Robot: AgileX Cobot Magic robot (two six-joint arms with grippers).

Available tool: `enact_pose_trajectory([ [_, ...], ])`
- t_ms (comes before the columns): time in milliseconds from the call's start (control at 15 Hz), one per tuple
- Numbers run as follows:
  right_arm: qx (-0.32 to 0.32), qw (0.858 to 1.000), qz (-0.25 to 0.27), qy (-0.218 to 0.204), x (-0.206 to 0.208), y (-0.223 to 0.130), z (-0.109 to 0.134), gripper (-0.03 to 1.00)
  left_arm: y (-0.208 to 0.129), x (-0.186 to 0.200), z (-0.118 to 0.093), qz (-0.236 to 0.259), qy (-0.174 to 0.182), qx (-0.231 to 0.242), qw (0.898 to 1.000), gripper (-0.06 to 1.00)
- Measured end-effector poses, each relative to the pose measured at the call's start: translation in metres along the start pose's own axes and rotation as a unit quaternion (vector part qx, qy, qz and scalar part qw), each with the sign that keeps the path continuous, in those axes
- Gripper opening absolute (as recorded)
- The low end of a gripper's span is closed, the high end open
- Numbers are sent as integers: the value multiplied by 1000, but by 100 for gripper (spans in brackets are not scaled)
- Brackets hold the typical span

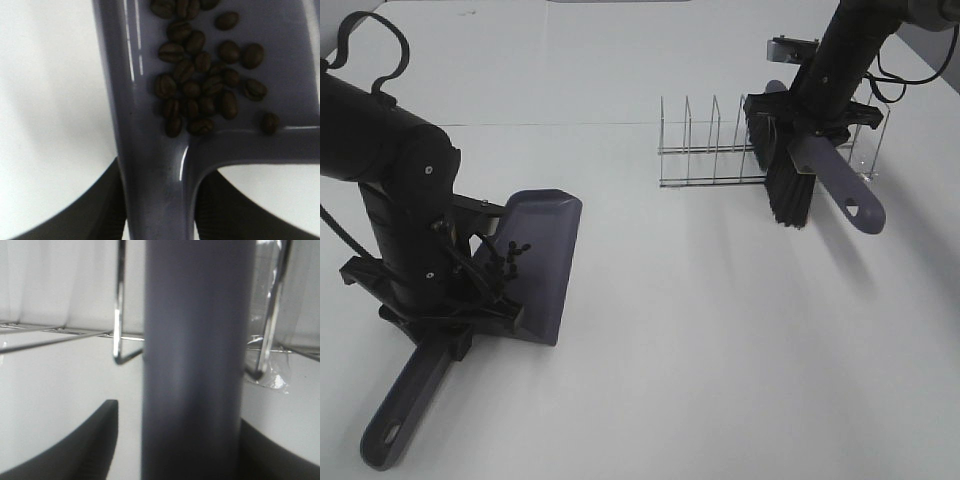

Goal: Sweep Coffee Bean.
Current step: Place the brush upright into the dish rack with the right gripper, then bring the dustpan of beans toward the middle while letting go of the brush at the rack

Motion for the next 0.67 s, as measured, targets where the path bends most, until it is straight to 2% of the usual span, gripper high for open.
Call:
enact_pose_trajectory([
  [67, -2, 1000, -7, 3, 3, 3, 1, 57, 0, 0, 0, 0, 0, 0, 1000, 35],
  [200, -1, 1000, -22, 2, 14, 8, 2, 66, 0, 0, 0, 0, 0, 0, 1000, 35],
  [533, 5, 997, -74, 2, 64, 18, 8, 68, 0, 0, -1, 0, -4, 6, 1000, 35],
  [667, 1, 995, -94, 24, 97, 13, 18, 68, 3, 1, -3, -6, -9, 29, 1000, 35],
])
Point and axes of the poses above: a point on each arm's last joint axis where the gripper is mounted, x pointing back along that axis away from the gripper, z along the wrist's bending axis when the last joint is at zero, y = z × x, the point moved 8 cm from there along -x, pointing out along that axis toward the gripper
